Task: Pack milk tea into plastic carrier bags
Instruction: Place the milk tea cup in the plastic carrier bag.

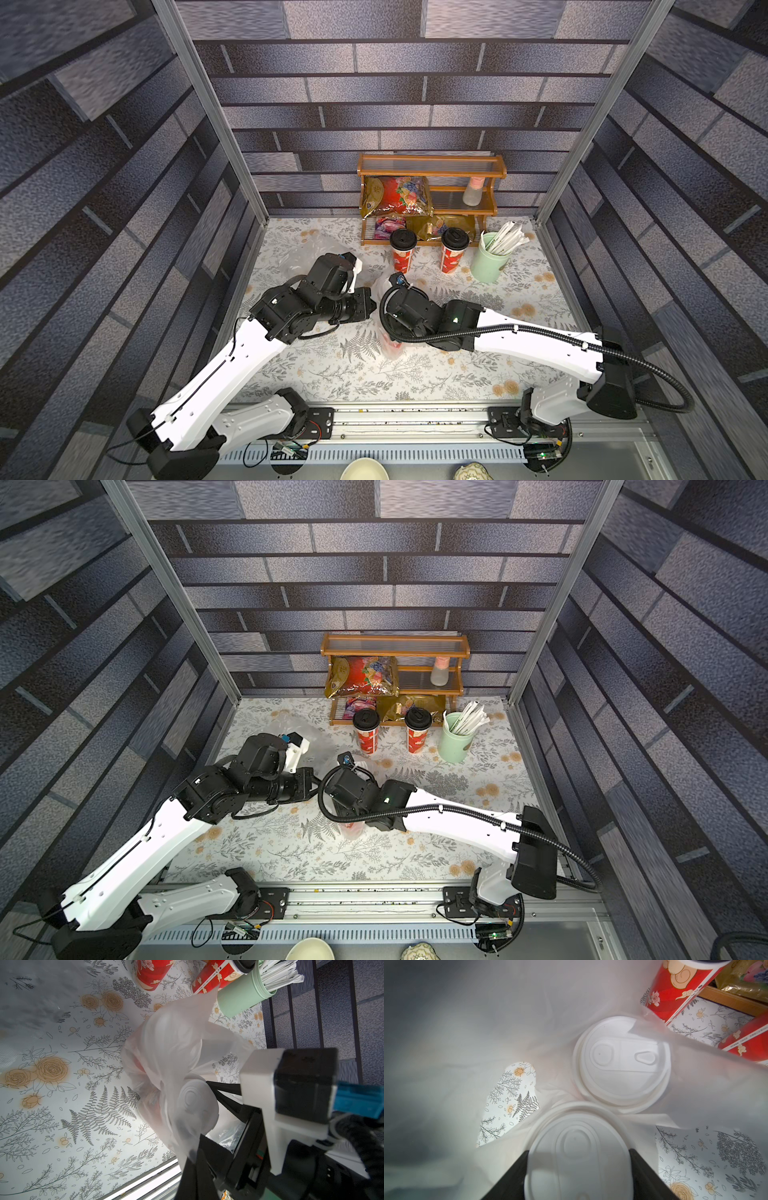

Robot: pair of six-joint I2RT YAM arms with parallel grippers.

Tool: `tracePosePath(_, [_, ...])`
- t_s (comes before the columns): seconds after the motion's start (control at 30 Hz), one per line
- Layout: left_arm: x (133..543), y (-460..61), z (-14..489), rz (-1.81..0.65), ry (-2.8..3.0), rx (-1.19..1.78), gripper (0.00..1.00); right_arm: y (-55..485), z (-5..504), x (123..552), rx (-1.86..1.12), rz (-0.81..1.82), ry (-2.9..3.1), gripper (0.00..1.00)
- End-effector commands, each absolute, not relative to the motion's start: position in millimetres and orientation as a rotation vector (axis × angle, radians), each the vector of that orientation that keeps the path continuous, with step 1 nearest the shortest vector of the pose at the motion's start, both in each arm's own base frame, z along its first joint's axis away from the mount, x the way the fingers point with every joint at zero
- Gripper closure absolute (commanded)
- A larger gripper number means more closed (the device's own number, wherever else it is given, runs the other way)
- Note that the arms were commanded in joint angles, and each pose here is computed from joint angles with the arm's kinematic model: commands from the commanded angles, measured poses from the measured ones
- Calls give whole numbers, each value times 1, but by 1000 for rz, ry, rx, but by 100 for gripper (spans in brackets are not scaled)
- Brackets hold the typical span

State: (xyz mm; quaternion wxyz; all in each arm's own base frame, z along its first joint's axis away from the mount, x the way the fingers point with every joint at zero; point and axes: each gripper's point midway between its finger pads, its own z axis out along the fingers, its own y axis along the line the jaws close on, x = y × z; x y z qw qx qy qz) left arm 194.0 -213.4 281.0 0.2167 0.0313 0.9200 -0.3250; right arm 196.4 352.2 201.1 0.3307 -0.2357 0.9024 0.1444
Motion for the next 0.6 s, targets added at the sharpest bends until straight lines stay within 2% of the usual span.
tracePosePath(0.0, [196, -212, 288, -929, 2514, 56, 100, 352, 182, 193, -654, 342, 2382, 40])
tracePosePath(0.2, [198, -211, 290, -943, 2506, 46, 100, 350, 177, 189, -694, 340, 2380, 37])
tracePosePath(0.4, [198, -212, 272, -933, 2552, 37, 100, 350, 191, 184, -763, 349, 2365, 18])
tracePosePath(0.57, [199, -210, 265, -922, 2569, 29, 100, 351, 210, 184, -755, 364, 2363, 12])
